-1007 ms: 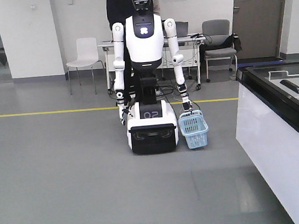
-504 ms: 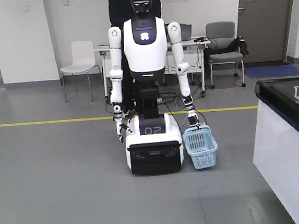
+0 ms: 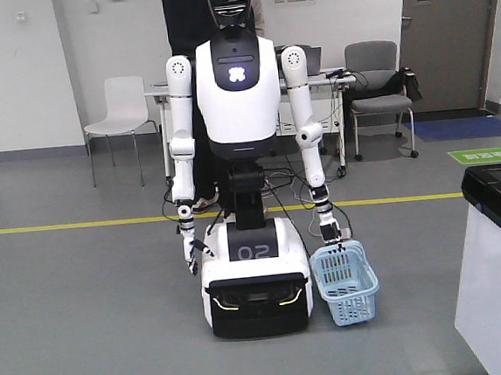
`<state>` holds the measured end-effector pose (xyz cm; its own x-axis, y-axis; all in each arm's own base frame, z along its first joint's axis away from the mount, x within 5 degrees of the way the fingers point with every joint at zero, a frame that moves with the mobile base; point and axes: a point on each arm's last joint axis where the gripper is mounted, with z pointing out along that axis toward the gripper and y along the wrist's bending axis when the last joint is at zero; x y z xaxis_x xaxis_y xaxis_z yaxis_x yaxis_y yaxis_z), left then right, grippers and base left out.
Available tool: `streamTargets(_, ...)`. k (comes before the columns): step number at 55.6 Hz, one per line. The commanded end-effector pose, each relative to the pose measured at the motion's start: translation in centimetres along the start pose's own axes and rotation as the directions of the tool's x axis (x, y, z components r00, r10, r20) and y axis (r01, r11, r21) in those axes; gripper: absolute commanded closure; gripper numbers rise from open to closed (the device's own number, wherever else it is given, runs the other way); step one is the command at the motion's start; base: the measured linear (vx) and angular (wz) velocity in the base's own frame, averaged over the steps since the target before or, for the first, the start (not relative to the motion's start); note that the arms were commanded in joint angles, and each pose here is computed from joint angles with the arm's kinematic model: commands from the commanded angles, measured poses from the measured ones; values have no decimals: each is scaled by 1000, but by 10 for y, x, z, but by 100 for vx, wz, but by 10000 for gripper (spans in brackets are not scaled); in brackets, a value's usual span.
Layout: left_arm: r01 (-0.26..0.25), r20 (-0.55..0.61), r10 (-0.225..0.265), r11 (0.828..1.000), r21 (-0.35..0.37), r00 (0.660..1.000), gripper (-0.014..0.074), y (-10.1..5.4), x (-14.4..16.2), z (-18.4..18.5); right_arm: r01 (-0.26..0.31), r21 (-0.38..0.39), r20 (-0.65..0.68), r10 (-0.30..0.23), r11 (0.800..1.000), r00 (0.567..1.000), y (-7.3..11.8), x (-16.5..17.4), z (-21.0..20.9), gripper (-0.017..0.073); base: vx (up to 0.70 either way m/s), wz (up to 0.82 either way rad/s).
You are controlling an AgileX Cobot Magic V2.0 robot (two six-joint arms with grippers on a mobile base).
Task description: Pick snacks and fruit into basket
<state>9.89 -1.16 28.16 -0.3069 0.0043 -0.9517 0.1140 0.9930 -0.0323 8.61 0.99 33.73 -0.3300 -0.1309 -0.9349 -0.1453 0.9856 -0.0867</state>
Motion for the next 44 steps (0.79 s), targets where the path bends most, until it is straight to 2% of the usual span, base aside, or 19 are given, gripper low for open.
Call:
streamTargets(1,14,128,-13,1000,-9,992,442,1,-20,-4,12,12,116,-13,1000,993,-2,-17,-4,568,57,-1)
streamTargets(44,14,128,-13,1000,-9,992,442,1,-20,-4,12,12,116,-13,1000,993,-2,-17,-4,568,54,-1)
